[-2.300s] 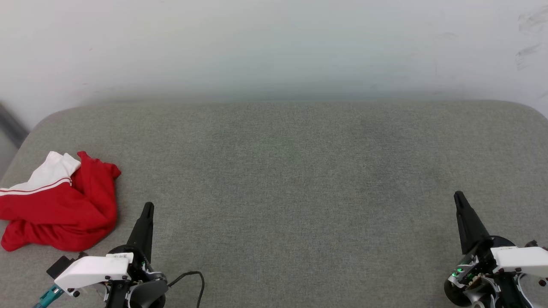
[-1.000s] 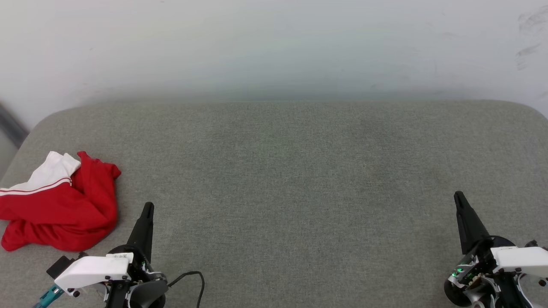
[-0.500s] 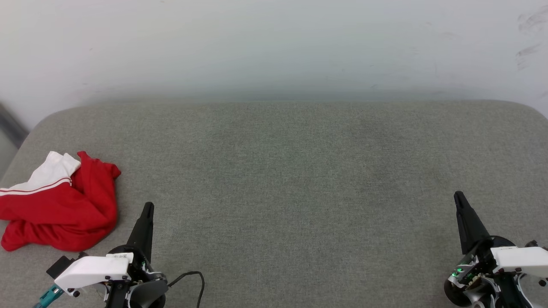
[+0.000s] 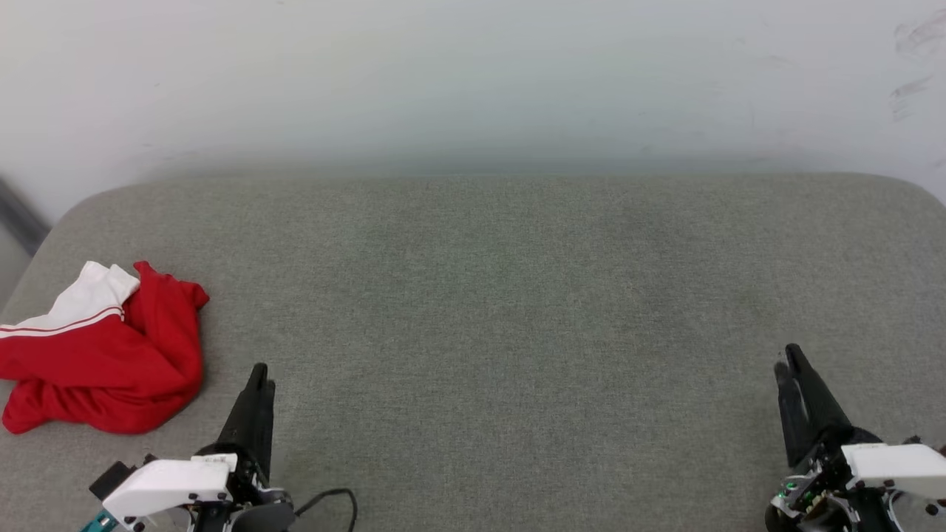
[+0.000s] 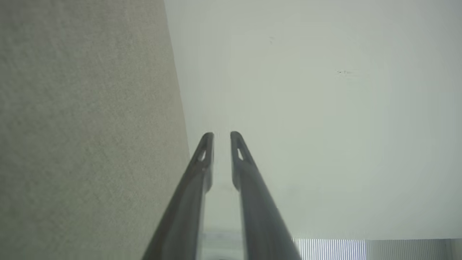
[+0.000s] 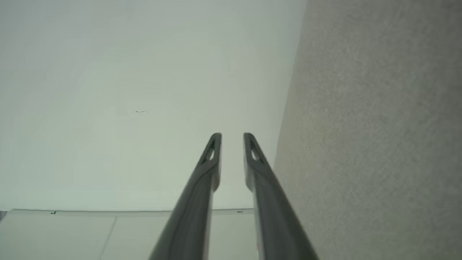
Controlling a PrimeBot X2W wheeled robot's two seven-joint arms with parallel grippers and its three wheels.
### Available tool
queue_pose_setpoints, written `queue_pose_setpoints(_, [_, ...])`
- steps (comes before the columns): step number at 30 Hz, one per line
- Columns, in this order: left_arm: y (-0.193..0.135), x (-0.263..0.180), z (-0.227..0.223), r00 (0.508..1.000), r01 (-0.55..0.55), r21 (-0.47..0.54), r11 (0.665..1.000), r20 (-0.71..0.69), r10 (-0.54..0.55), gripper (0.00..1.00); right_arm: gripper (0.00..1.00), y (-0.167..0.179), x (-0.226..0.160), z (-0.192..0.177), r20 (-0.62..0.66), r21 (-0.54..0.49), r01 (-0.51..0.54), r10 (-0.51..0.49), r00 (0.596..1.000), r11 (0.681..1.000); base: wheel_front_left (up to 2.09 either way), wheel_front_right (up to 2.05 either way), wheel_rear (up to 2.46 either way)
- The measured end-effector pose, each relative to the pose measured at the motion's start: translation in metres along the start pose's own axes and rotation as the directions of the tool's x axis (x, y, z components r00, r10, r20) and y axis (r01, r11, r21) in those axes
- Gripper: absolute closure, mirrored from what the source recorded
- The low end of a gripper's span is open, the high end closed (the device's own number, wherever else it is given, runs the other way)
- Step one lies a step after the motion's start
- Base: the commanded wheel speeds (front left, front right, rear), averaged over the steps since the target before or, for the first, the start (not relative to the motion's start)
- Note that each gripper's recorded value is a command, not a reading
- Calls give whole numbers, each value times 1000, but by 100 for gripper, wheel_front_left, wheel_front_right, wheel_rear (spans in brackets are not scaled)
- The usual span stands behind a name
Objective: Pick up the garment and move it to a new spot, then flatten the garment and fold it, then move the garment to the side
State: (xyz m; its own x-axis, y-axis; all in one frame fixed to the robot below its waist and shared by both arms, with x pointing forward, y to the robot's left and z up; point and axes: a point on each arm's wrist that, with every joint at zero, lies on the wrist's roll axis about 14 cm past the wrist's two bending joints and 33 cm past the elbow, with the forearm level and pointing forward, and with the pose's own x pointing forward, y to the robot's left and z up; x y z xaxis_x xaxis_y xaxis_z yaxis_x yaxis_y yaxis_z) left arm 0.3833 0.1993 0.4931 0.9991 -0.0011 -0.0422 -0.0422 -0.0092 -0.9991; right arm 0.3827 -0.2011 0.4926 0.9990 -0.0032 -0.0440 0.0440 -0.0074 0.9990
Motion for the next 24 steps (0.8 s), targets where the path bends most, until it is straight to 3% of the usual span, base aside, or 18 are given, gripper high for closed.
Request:
queue_pose_setpoints(3, [11, -5, -3, 999, -33, -1, 999, -3, 33, 0, 0, -12, -6, 2, 10, 2, 35, -35, 999, 999, 0, 0, 0])
queue_pose_setpoints(16, [3, 2, -26, 999, -6, 64, 998, -38, 9, 0, 0, 0, -5, 3, 45, -59, 2, 1, 999, 998, 0, 0, 0])
queue_pose_setpoints(24, [-6, 7, -35, 998, 26, 212, 977, -57, -14, 0, 0, 7, -4, 7, 53, -218, -8, 21, 998, 976, 0, 0, 0])
